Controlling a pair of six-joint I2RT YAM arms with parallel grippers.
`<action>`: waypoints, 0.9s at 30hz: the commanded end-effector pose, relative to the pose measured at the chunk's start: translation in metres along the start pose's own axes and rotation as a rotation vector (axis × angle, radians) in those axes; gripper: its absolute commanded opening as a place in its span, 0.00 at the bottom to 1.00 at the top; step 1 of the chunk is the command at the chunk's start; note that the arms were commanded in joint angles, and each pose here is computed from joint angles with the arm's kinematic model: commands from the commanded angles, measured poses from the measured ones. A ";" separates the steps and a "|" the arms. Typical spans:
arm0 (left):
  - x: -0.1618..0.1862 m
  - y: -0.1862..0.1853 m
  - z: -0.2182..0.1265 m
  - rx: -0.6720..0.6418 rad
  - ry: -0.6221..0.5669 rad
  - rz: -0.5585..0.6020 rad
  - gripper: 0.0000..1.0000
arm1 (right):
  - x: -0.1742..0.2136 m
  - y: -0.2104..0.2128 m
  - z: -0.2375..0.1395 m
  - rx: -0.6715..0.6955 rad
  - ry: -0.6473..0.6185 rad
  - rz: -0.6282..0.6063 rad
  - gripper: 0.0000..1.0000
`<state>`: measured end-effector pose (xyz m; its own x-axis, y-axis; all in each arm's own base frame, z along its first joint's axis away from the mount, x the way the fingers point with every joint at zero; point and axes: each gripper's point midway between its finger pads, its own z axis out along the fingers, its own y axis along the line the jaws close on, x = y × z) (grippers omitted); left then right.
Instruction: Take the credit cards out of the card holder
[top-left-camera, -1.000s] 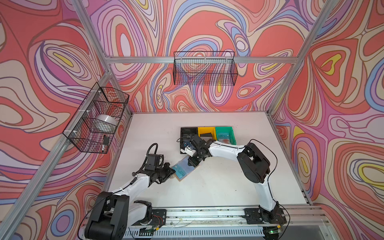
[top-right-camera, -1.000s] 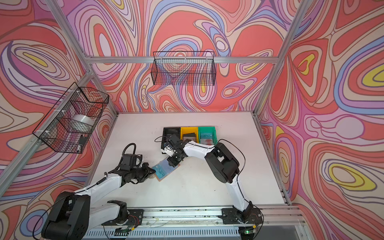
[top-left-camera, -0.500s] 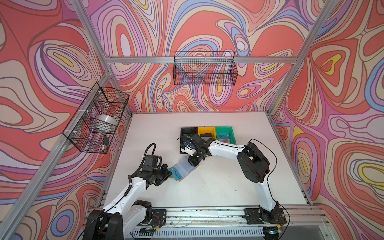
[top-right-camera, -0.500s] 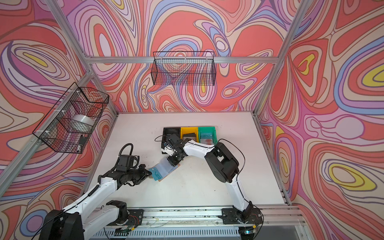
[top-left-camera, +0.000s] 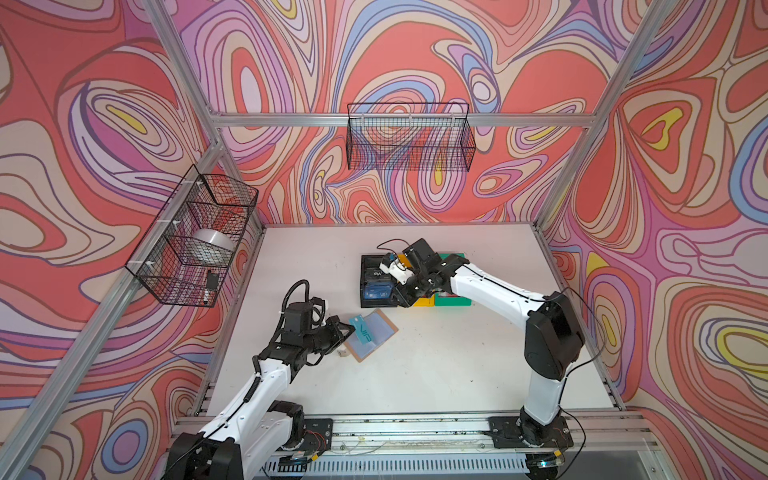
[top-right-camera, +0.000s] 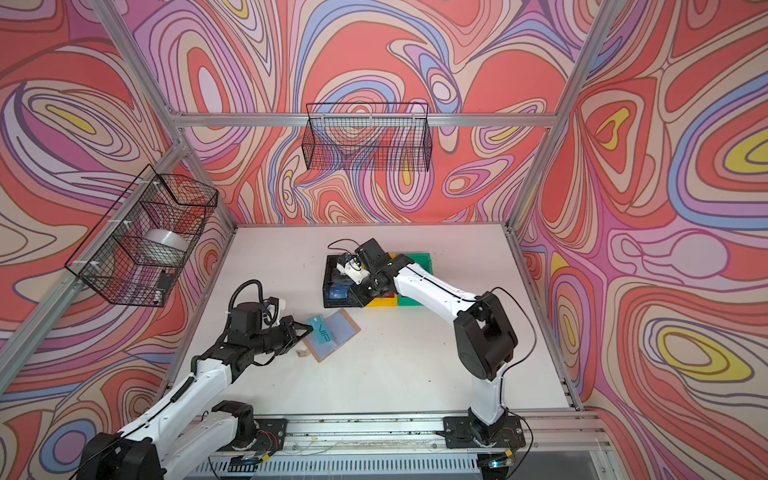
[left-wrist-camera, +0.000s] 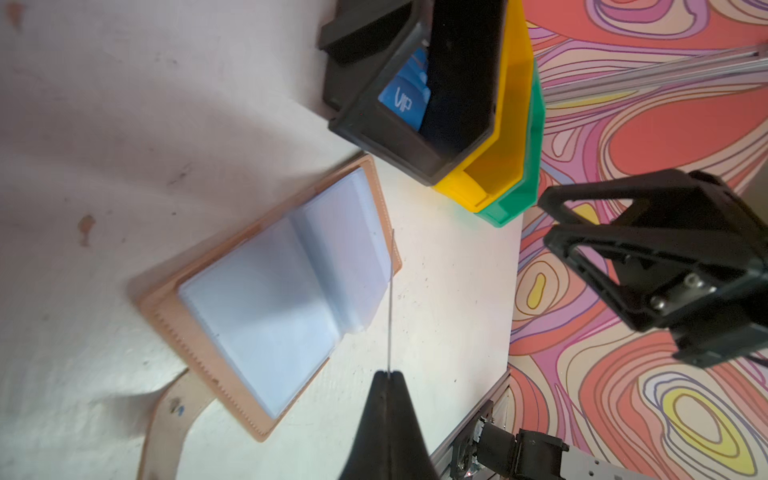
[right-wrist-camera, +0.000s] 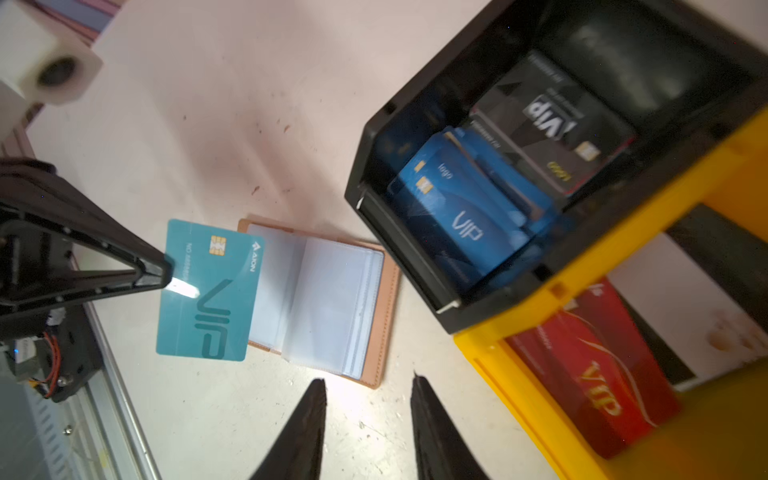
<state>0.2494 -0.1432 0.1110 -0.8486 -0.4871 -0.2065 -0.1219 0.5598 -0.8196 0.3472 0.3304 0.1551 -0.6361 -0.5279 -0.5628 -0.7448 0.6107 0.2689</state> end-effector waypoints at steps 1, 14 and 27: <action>-0.008 -0.054 0.005 0.234 -0.011 0.124 0.00 | 0.009 -0.006 -0.021 -0.285 0.019 0.179 0.41; -0.011 -0.096 0.021 0.461 0.013 0.207 0.00 | 0.015 0.013 -0.020 -0.592 0.013 0.246 0.44; -0.013 -0.101 0.037 0.513 0.027 0.186 0.00 | 0.018 0.024 -0.013 -0.654 -0.002 0.268 0.43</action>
<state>0.2875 -0.2122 0.1541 -0.8649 -0.3906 -0.3154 0.2146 0.2804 -0.9356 0.3188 0.3214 0.1500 -0.8276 -0.4130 -0.3802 -0.5144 0.2868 0.8082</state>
